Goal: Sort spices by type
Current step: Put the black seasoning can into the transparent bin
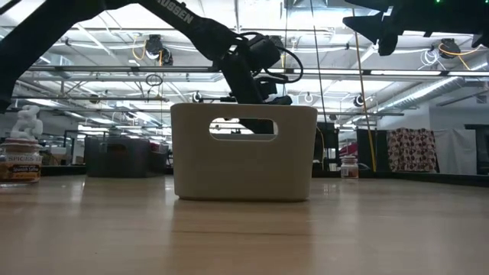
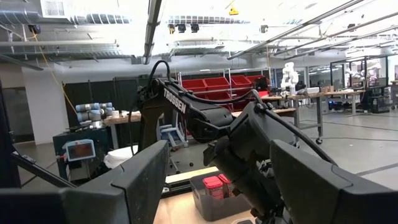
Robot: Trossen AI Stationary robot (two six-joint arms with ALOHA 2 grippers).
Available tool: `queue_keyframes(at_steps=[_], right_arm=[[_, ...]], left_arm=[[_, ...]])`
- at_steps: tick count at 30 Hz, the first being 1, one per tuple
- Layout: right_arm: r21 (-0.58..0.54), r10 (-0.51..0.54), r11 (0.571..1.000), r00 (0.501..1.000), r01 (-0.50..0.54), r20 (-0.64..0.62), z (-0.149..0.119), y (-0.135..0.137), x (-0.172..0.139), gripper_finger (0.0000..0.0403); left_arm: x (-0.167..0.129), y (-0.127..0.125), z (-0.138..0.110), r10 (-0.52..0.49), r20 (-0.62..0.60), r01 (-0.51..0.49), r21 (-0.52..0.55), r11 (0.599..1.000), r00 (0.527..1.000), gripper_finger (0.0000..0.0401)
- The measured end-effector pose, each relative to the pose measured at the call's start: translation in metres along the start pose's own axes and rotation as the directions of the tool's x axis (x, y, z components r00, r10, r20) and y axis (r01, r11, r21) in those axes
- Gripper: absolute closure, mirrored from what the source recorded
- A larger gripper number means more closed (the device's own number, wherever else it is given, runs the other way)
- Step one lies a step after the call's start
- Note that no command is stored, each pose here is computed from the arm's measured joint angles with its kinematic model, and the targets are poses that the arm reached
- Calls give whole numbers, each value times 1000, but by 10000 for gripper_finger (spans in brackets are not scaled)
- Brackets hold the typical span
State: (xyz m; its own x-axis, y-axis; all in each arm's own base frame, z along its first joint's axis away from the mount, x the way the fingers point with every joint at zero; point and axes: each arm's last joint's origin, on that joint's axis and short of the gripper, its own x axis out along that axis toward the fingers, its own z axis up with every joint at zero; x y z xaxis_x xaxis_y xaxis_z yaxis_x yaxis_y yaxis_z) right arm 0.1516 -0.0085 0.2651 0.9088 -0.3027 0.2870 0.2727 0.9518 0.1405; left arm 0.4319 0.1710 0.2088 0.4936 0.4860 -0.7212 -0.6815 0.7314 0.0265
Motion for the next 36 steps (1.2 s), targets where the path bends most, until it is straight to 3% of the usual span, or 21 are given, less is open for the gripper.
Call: queue_keyframes(at_steps=[8,27,36], right_arm=[[0,0,1000,1000,0,0,0,0,0,140],[-3,-5,1000,1000,5,0,0,0,0,140],[-3,-5,1000,1000,5,0,0,0,0,140]], left_arm=[[6,19,1,11,-38,-12,-24,1000,999,392],[12,47,6,-1,-61,-4,-78,997,998,387],[14,54,13,16,-6,-17,-105,994,1000,387]])
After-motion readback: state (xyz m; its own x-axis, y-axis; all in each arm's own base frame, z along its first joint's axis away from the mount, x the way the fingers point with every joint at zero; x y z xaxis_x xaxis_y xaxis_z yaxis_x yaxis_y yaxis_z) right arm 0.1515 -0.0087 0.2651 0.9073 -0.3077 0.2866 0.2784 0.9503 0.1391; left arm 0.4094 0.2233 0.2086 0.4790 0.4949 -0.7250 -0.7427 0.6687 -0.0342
